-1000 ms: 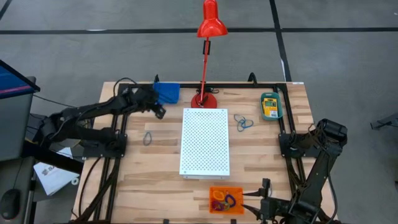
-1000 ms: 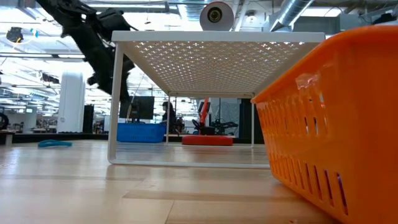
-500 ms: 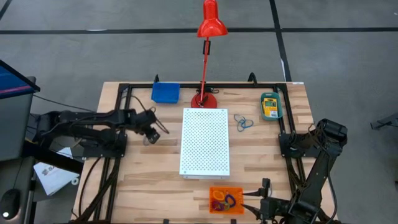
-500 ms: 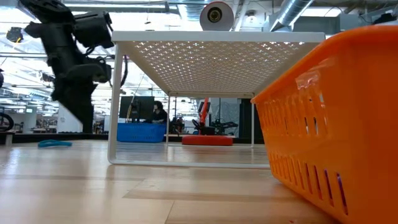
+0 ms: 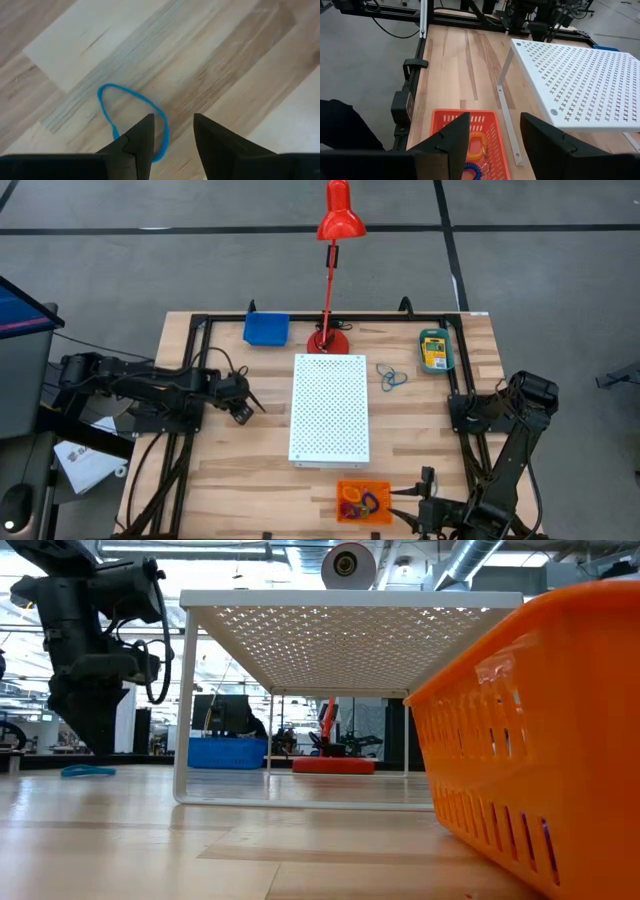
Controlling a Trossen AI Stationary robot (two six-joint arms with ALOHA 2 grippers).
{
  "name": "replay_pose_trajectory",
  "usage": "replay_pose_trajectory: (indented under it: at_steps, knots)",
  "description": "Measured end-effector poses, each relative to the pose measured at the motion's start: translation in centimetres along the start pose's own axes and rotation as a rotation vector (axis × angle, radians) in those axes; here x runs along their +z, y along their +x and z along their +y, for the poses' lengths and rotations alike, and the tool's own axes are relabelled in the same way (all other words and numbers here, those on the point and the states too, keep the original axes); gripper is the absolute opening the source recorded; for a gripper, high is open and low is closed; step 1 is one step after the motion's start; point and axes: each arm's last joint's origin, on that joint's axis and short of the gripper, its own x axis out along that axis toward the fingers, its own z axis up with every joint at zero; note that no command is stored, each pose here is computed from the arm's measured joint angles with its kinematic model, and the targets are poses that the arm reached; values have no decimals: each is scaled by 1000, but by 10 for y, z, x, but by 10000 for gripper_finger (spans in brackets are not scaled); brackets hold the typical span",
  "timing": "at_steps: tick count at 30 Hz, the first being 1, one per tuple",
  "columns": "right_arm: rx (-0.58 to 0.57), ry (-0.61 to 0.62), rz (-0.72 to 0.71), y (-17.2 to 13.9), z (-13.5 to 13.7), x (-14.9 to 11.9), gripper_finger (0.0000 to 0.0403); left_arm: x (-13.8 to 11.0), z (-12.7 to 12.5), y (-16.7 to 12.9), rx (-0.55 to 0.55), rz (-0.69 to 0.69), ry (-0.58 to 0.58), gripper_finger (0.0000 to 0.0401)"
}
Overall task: Pick & Place Office Desk Supplies
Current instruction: Put the blue rubber band into the blue bin
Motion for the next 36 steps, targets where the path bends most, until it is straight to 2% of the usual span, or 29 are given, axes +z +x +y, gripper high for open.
replay_pose_trajectory:
  at_steps: [17, 25, 30, 36]
  knots:
    - [1, -2, 0, 0, 0, 0, 171, -9, 6, 14, 18, 19, -23, 130]
    - [5, 2, 1, 0, 1, 0, 171, -9, 2, 26, 67, 61, -8, 129]
    - [9, 5, 2, -1, 1, 0, 171, -12, 0, 28, 97, 63, -6, 97]
    - [10, 5, 2, -1, 1, 0, 171, -14, -3, 28, 90, 47, 15, 25]
